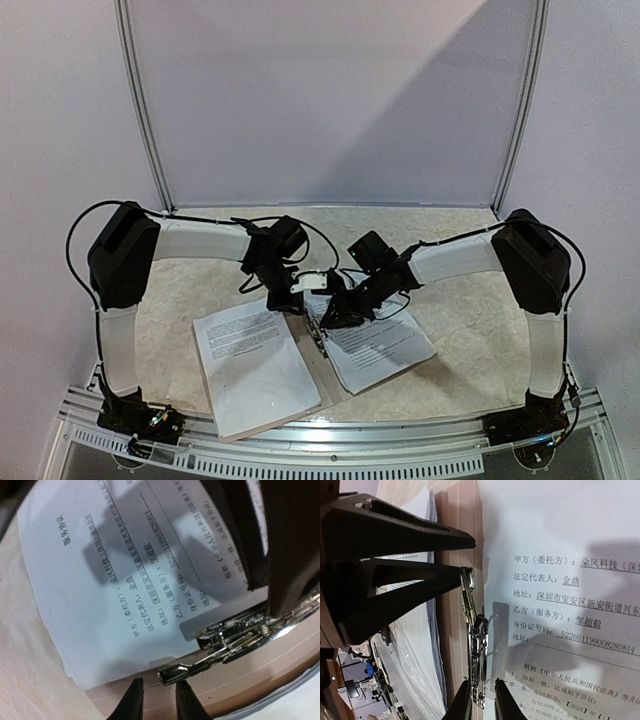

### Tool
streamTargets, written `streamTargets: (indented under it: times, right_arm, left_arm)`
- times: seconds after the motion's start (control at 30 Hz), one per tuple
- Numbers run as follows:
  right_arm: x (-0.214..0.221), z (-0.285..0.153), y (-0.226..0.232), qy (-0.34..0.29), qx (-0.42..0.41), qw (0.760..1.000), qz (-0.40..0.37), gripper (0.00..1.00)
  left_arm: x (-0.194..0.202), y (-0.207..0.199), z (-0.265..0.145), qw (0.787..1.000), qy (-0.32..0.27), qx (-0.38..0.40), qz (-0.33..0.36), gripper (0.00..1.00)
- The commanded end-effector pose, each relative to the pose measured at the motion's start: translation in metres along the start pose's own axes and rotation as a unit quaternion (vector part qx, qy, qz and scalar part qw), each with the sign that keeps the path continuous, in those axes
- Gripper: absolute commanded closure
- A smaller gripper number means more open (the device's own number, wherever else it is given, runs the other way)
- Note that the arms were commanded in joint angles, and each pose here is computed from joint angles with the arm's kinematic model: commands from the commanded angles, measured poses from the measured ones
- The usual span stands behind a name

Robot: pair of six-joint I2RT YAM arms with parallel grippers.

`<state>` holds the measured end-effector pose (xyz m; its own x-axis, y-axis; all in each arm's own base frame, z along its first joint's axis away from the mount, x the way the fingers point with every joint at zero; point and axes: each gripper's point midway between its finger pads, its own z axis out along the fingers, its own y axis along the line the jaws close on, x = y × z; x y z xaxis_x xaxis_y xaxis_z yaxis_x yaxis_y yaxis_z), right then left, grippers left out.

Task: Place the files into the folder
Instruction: Close the spring clip on the folder with some files.

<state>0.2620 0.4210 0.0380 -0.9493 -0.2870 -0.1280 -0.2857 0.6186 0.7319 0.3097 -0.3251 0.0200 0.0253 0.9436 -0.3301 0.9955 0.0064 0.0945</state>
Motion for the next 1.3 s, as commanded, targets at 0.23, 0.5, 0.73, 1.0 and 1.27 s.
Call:
streamTargets:
  times: [0.23, 0.5, 0.73, 1.0, 1.27]
  right_arm:
    - [-0.007, -0.035, 0.005, -0.050, 0.016, 0.999, -0.005, 0.81]
    - [0.006, -0.024, -0.001, -0.034, -0.007, 0.999, 0.016, 0.80]
    - [0.014, -0.015, -0.006, -0.018, -0.019, 0.999, 0.032, 0.80]
    - [0.014, -0.014, -0.008, -0.020, -0.015, 0.999, 0.031, 0.79]
    - [0.007, -0.021, -0.004, -0.039, -0.008, 0.999, 0.023, 0.78]
  left_arm:
    - [-0.010, 0.010, -0.012, 1.000, -0.004, -0.024, 0.018, 0.75]
    - [-0.002, 0.026, 0.002, 0.999, 0.008, -0.042, 0.015, 0.76]
    - [-0.005, 0.018, 0.010, 0.999, 0.004, -0.027, 0.025, 0.76]
    - [-0.024, 0.010, -0.007, 0.999, -0.041, -0.005, 0.029, 0.74]
    - [-0.041, -0.005, -0.018, 0.997, -0.068, 0.002, 0.037, 0.74]
